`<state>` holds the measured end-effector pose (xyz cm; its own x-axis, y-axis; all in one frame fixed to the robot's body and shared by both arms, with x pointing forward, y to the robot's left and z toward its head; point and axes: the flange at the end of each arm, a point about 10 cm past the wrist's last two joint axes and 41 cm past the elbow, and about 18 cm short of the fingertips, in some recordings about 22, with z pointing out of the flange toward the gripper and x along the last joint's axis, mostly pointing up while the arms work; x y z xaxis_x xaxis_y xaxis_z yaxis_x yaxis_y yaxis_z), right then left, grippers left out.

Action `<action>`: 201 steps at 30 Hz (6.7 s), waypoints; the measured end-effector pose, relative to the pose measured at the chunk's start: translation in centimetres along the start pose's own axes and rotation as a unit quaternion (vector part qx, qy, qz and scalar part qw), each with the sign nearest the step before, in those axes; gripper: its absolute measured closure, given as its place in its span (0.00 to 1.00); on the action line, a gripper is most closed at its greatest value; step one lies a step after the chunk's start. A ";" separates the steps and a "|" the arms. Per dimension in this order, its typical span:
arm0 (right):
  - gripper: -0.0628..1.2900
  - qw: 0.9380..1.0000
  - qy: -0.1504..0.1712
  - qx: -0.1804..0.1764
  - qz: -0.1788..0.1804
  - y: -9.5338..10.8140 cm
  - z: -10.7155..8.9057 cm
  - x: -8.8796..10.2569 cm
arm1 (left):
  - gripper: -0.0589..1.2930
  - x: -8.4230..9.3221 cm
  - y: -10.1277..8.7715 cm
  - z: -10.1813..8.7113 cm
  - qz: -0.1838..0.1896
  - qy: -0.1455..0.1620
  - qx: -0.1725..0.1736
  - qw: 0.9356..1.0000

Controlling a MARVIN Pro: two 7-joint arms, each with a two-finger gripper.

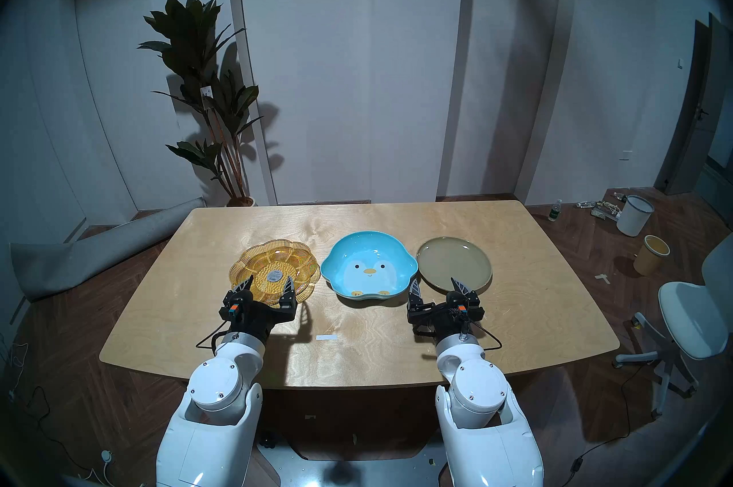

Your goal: Stack the plates into one stack

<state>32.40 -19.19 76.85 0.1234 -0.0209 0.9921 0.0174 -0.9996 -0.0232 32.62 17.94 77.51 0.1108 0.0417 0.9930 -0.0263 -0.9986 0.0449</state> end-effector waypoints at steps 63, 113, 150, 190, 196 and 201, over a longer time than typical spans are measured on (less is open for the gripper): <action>0.05 0.921 -0.101 0.059 0.372 0.6 2.3 9.9 | 0.03 6.5 -6.6 4.2 -0.023 -0.014 0.111 0.993; 0.05 0.842 -0.139 0.040 0.519 6.3 2.1 13.6 | 0.03 8.2 -6.2 14.2 -0.021 0.039 0.173 0.984; 0.05 0.683 -0.199 0.155 0.686 -4.4 3.5 17.0 | 0.03 14.7 -11.7 18.1 -0.011 0.094 0.266 0.959; 0.05 0.406 -0.306 0.006 0.861 -4.1 -0.6 20.3 | 0.03 13.7 -15.3 21.3 -0.009 0.092 0.204 0.975; 0.05 0.429 -0.320 -0.034 0.844 -1.8 -1.2 21.0 | 0.03 13.9 -14.9 21.5 -0.009 0.098 0.196 0.976; 0.05 0.444 -0.345 -0.067 0.825 0.0 -1.0 21.1 | 0.03 13.9 -14.6 21.5 -0.009 0.101 0.191 0.976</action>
<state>34.04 -19.61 97.91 0.1342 -0.7606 -0.6352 -0.7134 0.3707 -0.5947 55.93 32.40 88.27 -0.0910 0.0264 0.9955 0.3506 -0.9348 0.0568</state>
